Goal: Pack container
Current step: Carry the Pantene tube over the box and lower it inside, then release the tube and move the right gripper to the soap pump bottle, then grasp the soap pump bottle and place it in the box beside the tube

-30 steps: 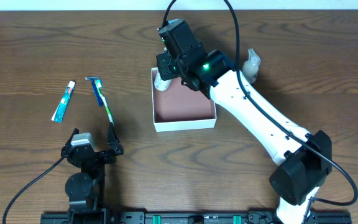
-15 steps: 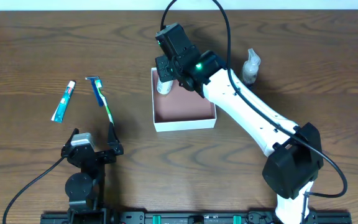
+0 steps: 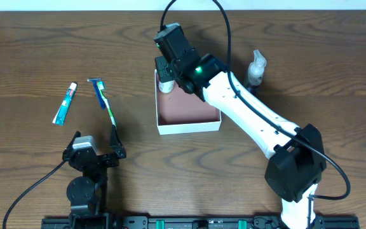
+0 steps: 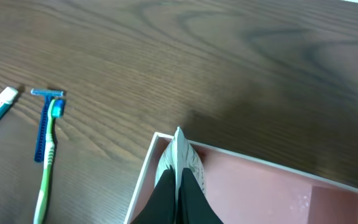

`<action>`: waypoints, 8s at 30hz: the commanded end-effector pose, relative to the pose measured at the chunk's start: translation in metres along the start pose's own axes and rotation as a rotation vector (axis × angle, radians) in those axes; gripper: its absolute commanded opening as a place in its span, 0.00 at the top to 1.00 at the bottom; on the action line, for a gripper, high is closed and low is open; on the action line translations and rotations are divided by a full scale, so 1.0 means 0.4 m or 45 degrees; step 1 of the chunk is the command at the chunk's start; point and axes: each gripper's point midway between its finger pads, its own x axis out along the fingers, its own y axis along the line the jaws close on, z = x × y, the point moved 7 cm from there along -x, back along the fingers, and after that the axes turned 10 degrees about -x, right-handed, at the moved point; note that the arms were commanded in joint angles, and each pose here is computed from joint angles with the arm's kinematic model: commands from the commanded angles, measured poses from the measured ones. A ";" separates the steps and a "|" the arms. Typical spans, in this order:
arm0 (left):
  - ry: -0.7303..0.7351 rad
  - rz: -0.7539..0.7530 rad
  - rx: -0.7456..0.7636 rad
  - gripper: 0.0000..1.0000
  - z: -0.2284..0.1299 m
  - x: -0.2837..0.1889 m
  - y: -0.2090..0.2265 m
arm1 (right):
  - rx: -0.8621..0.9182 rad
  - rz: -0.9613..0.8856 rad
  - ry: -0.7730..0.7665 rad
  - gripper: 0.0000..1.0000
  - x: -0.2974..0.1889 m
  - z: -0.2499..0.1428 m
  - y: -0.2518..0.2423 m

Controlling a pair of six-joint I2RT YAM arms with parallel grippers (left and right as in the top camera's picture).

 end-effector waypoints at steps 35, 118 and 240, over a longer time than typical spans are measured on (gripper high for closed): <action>0.058 0.032 0.025 0.02 -0.033 0.003 0.014 | 0.194 -0.098 0.053 0.50 0.080 -0.057 0.048; 0.058 0.032 0.025 0.02 -0.033 0.003 0.014 | 0.178 -0.229 0.559 0.01 -0.177 -0.141 -0.576; 0.059 0.032 0.025 0.02 -0.033 0.003 0.014 | -0.372 0.167 -0.094 0.95 -0.032 -0.019 -0.088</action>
